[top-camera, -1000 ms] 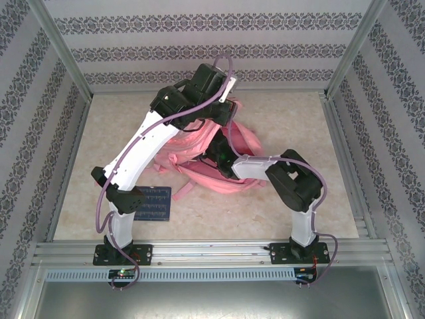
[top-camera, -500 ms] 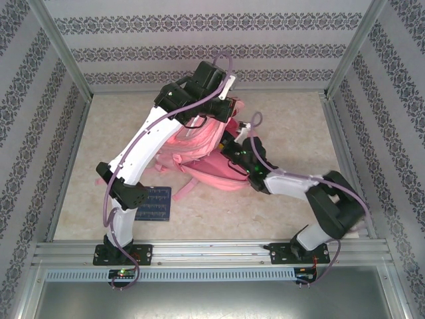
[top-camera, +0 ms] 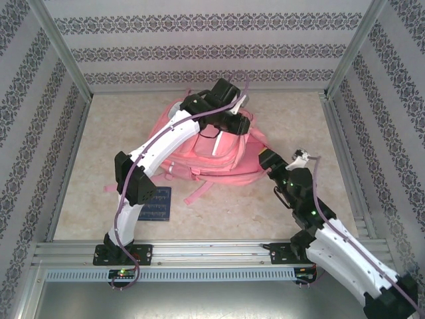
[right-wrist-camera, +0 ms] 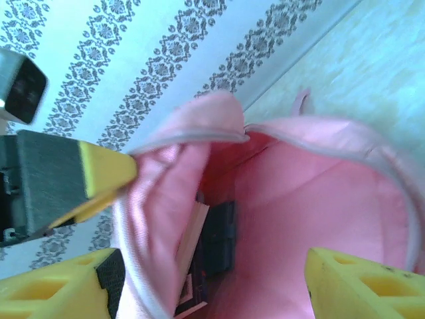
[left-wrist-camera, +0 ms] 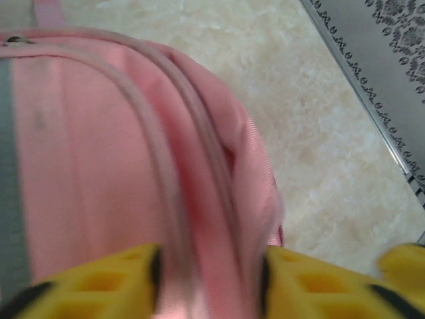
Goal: Pack the student bag
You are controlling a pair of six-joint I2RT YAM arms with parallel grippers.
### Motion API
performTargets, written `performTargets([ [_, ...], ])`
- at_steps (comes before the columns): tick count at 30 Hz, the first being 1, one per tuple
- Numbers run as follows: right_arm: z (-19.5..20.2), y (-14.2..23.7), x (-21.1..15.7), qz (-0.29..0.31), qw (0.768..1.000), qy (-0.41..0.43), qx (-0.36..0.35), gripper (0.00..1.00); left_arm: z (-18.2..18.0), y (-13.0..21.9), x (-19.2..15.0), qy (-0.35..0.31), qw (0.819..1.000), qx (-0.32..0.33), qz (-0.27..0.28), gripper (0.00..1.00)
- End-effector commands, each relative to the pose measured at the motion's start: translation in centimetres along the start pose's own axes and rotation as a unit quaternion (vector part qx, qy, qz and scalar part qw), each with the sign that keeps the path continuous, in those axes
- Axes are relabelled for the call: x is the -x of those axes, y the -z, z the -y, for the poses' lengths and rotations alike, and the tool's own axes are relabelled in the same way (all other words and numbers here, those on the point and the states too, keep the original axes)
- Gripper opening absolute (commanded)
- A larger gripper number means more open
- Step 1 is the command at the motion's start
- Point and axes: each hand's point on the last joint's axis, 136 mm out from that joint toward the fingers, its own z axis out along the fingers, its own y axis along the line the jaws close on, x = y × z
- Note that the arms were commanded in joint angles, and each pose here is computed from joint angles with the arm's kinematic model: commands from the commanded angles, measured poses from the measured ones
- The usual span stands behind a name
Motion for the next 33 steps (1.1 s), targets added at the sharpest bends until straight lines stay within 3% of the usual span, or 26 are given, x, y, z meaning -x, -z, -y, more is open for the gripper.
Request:
performTargets([
  [1,1.8,1.1,-0.4,-0.022,0.996,0.073,-0.047,0.73,2.2,5.7,3.4,-0.002,0.995,-0.038,0.095,0.61],
  [5,-1.2,1.2,-1.3,-0.060,0.992,0.110,0.016,0.70,2.3,10.1,1.9,-0.005,0.993,-0.044,0.109,0.69],
  [9,-3.8,0.8,-3.4,-0.110,0.979,0.164,0.060,0.69,-0.6,14.7,-1.2,0.036,0.987,-0.015,0.154,0.79],
  [13,-6.1,-0.3,-7.2,-0.182,0.958,0.201,0.092,0.68,-7.7,17.6,-7.1,0.167,0.970,0.034,0.170,0.81],
  [16,-7.1,-0.9,-10.1,-0.226,0.943,0.221,0.105,0.65,-13.4,18.2,-13.2,0.258,0.946,0.103,0.166,0.84],
  [20,-8.2,-1.4,-13.7,-0.280,0.920,0.250,0.112,0.63,-18.6,17.3,-20.9,0.373,0.901,0.155,0.157,0.86],
  [22,-8.8,-1.4,-15.5,-0.308,0.906,0.268,0.114,0.63,-19.8,16.3,-23.4,0.403,0.887,0.174,0.142,0.87],
  [28,-10.4,-1.5,-20.5,-0.379,0.869,0.293,0.127,0.63,-22.8,12.9,-29.0,0.460,0.851,0.236,0.089,0.89],
  [33,-11.5,-2.6,-23.3,-0.421,0.853,0.280,0.125,0.63,-23.4,9.9,-32.1,0.496,0.837,0.223,0.066,0.89],
])
